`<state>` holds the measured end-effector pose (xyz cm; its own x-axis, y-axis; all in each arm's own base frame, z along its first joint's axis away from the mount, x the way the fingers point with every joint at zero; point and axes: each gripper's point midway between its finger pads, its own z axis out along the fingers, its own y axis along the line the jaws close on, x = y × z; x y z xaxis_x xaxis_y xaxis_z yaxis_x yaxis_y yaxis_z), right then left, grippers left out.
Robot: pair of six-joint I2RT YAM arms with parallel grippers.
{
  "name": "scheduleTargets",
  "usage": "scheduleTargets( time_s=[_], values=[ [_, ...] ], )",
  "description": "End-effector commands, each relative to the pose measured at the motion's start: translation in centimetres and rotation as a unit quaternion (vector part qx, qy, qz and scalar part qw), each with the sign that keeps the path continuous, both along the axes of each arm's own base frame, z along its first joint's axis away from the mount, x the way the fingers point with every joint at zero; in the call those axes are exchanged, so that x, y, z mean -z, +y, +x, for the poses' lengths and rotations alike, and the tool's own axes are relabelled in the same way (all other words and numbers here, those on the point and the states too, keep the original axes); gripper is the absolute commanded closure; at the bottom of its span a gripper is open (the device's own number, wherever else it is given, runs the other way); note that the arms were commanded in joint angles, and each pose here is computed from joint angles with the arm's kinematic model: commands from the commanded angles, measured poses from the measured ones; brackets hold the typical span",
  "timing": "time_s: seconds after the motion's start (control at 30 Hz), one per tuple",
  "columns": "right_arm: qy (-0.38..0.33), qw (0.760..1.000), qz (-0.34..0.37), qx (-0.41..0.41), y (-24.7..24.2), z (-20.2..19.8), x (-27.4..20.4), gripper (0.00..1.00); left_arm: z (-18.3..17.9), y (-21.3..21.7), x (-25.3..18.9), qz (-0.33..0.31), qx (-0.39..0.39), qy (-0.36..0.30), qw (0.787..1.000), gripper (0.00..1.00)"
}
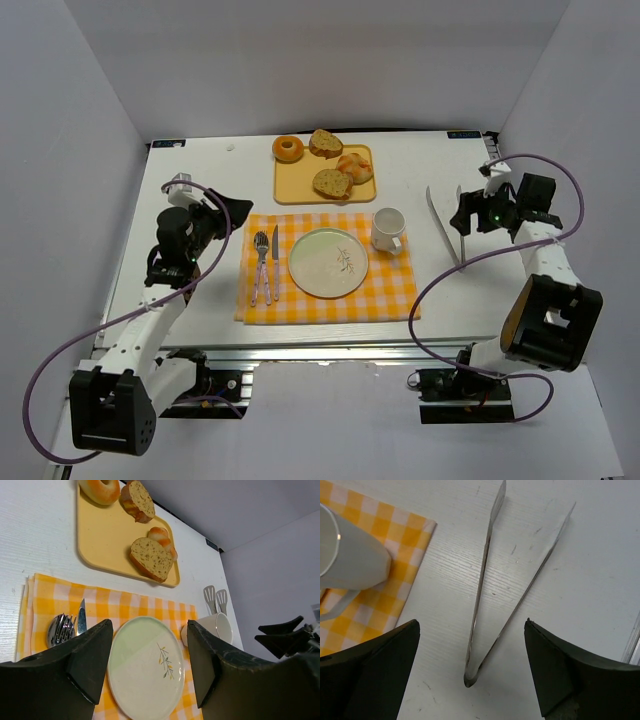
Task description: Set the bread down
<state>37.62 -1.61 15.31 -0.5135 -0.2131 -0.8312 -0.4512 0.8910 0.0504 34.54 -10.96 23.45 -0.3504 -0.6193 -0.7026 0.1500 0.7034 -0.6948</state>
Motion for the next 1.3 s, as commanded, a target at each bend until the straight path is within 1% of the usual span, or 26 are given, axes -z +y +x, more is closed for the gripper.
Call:
scheduleTargets(
  time_s=[0.0, 0.03, 0.07, 0.13, 0.3, 0.57, 0.6, 0.8, 0.9, 1.0, 1.03, 1.1, 1.13, 1.2, 1.23, 1.27],
  values=[
    [0.033, 0.998, 0.001, 0.044, -1.0, -0.1, 1.8, 0.11, -0.5, 0.0, -1.7, 0.0, 0.0, -0.025, 1.0, 0.29],
    [0.039, 0.997, -0.005, 0.059, -1.3, -0.1, 2.4, 0.11, -0.5, 0.0, -1.9, -0.003, -0.001, -0.029, 1.0, 0.29],
    [0.062, 0.992, -0.043, 0.103, -2.6, -0.1, 3.9, 0.11, -0.6, -0.1, -1.5, -0.007, 0.001, -0.028, 1.0, 0.29],
    [0.075, 0.989, -0.056, 0.111, -2.9, -0.3, 4.9, 0.11, -0.6, -0.1, -1.3, -0.011, 0.001, -0.027, 1.0, 0.29],
    [0.097, 0.987, -0.073, 0.11, -3.0, -0.4, 7.3, 0.11, -0.3, -0.4, -0.8, -0.015, 0.007, -0.021, 1.0, 0.29],
    [0.14, 0.975, -0.106, 0.137, -4.0, 1.5, 11.6, 0.11, 0.0, -0.4, -0.9, -0.007, 0.008, -0.019, 1.0, 0.29],
    [0.139, 0.975, -0.108, 0.138, -4.2, 2.0, 11.6, 0.11, -0.1, -0.4, -0.8, -0.007, 0.008, -0.018, 1.0, 0.29],
    [0.158, 0.974, -0.108, 0.118, -2.8, 2.6, 13.3, 0.11, -0.6, -0.1, -0.4, -0.011, 0.002, -0.016, 1.0, 0.29],
    [0.165, 0.973, -0.11, 0.114, -2.3, 2.8, 14.2, 0.14, -0.6, -0.2, -0.5, -0.011, 0.002, -0.017, 1.0, 0.29],
    [0.175, 0.972, -0.103, 0.116, -2.1, 3.1, 14.8, 0.21, -0.6, -0.1, -0.6, -0.006, 0.002, -0.017, 1.0, 0.29],
    [0.18, 0.973, -0.098, 0.109, -1.8, 3.0, 14.9, 0.28, -0.6, -0.1, -0.8, -0.004, 0.003, -0.018, 1.0, 0.29],
    [0.186, 0.972, -0.099, 0.1, -1.7, 2.8, 15.3, 0.36, -0.5, -0.1, -0.7, -0.001, 0.003, -0.015, 1.0, 0.29],
    [0.19, 0.973, -0.097, 0.093, -1.5, 2.5, 15.3, 0.46, -0.6, -0.1, -0.6, -0.001, 0.002, -0.015, 1.0, 0.29],
    [0.185, 0.974, -0.1, 0.079, -1.3, 2.3, 14.9, 0.56, -0.6, -0.1, -0.6, 0.0, 0.002, -0.016, 1.0, 0.29],
    [0.18, 0.976, -0.099, 0.072, -1.1, 2.3, 14.6, 0.68, -0.7, -0.1, -0.6, -0.001, 0.002, -0.016, 1.0, 0.29],
    [0.165, 0.979, -0.1, 0.067, -1.0, 2.4, 13.6, 0.73, -0.7, 0.0, -0.4, -0.001, 0.001, -0.014, 1.0, 0.29]
  ],
)
